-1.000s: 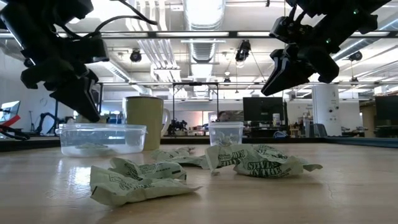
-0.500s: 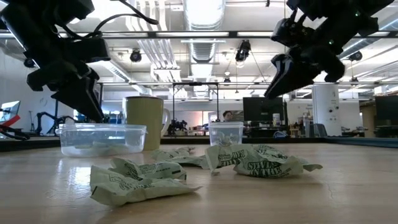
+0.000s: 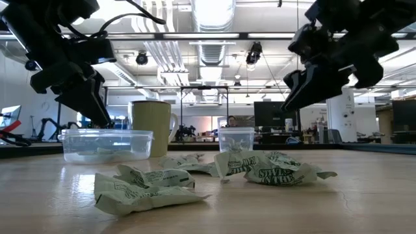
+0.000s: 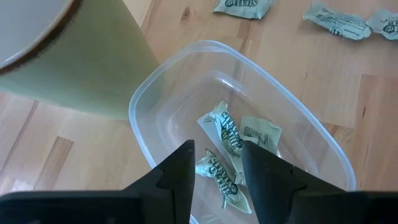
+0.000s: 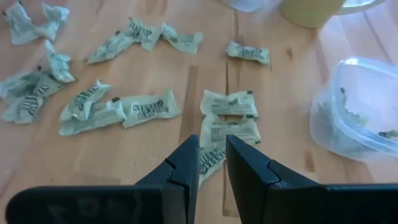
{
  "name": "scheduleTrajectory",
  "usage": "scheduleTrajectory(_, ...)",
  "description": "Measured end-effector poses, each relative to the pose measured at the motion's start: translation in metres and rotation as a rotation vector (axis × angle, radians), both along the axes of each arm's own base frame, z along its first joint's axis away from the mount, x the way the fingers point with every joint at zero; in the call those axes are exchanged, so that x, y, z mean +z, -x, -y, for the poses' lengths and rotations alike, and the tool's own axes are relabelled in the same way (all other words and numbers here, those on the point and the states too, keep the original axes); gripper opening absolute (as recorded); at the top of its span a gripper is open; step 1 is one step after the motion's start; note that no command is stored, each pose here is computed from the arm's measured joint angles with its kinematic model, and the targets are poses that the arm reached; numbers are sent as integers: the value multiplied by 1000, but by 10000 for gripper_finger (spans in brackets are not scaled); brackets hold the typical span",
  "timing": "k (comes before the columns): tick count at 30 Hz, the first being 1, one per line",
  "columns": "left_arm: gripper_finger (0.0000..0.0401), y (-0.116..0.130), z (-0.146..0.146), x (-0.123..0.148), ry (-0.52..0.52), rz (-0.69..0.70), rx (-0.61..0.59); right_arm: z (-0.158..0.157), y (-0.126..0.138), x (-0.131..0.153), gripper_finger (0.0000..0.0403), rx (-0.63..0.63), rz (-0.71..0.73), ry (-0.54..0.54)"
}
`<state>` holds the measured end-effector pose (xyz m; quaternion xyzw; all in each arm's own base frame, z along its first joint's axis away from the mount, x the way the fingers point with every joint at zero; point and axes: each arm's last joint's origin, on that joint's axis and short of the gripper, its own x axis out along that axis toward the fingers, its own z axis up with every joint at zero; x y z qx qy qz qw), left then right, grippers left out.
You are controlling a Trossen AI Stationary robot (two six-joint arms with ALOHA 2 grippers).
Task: Pick and place items into bin
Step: Put the stevia packet into the top transparent bin
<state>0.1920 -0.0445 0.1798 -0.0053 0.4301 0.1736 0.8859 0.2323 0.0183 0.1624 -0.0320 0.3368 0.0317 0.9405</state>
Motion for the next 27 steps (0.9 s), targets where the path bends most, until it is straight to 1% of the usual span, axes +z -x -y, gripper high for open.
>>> scheduleTrajectory(6,116,0,0,0,2,4,0,1,-8,-24,100,-16,-91,-3)
scheduleTrajectory(10,116,0,0,0,3,6,1,1,-17,-37,122,11,-141,33)
scheduleTrajectory(18,116,0,0,0,3,4,1,2,-32,-40,156,-8,-160,27)
scheduleTrajectory(27,116,-1,0,1,6,15,1,6,-32,-46,184,-31,-191,18)
